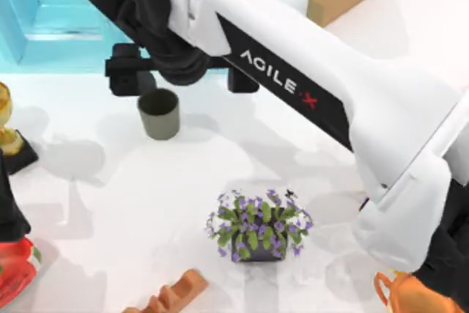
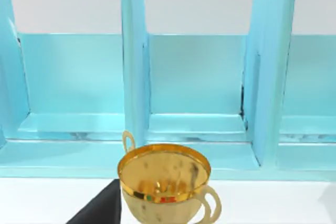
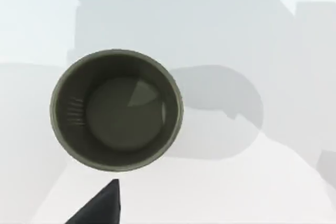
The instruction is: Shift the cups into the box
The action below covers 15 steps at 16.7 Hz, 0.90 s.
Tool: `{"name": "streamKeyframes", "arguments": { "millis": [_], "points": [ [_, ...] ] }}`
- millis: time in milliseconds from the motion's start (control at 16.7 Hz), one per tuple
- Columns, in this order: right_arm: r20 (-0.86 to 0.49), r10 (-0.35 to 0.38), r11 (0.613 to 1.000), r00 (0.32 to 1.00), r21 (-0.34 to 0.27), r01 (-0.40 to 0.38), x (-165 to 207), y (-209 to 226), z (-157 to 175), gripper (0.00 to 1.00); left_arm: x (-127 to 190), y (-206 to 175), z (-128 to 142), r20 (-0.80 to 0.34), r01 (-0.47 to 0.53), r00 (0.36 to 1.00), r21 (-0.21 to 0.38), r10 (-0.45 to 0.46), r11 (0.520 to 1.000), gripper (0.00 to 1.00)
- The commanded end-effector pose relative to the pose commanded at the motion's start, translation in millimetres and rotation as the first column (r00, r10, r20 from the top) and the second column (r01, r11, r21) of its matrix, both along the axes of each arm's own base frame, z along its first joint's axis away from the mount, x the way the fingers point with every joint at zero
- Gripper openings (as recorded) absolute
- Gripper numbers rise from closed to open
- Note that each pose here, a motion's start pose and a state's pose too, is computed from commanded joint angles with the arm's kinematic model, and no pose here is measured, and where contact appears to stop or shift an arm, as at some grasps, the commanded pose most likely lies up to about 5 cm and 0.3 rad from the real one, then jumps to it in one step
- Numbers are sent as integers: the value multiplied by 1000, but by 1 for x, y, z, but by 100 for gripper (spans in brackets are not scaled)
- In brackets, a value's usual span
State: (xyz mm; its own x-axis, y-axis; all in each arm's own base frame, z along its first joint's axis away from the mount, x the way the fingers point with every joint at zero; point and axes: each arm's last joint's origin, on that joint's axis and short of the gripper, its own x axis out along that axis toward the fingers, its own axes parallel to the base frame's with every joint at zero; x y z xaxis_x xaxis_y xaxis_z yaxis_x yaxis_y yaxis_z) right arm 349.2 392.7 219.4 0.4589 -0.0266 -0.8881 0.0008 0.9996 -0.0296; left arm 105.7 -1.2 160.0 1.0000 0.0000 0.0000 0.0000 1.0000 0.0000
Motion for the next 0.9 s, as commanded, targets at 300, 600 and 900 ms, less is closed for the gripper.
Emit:
{"name": "streamKeyframes", "arguments": {
  "millis": [300,600,900],
  "points": [
    [24,-8,999,1000,32,7,-11,18,-9,100,0,0,0,0,0,1000,0,0,1000,100],
    [21,-9,1000,1000,29,8,-7,17,-15,100,0,0,0,0,0,1000,0,0,1000,100],
    [23,-9,999,1000,31,9,21,17,-61,100,0,0,0,0,0,1000,0,0,1000,100]
  ]
}}
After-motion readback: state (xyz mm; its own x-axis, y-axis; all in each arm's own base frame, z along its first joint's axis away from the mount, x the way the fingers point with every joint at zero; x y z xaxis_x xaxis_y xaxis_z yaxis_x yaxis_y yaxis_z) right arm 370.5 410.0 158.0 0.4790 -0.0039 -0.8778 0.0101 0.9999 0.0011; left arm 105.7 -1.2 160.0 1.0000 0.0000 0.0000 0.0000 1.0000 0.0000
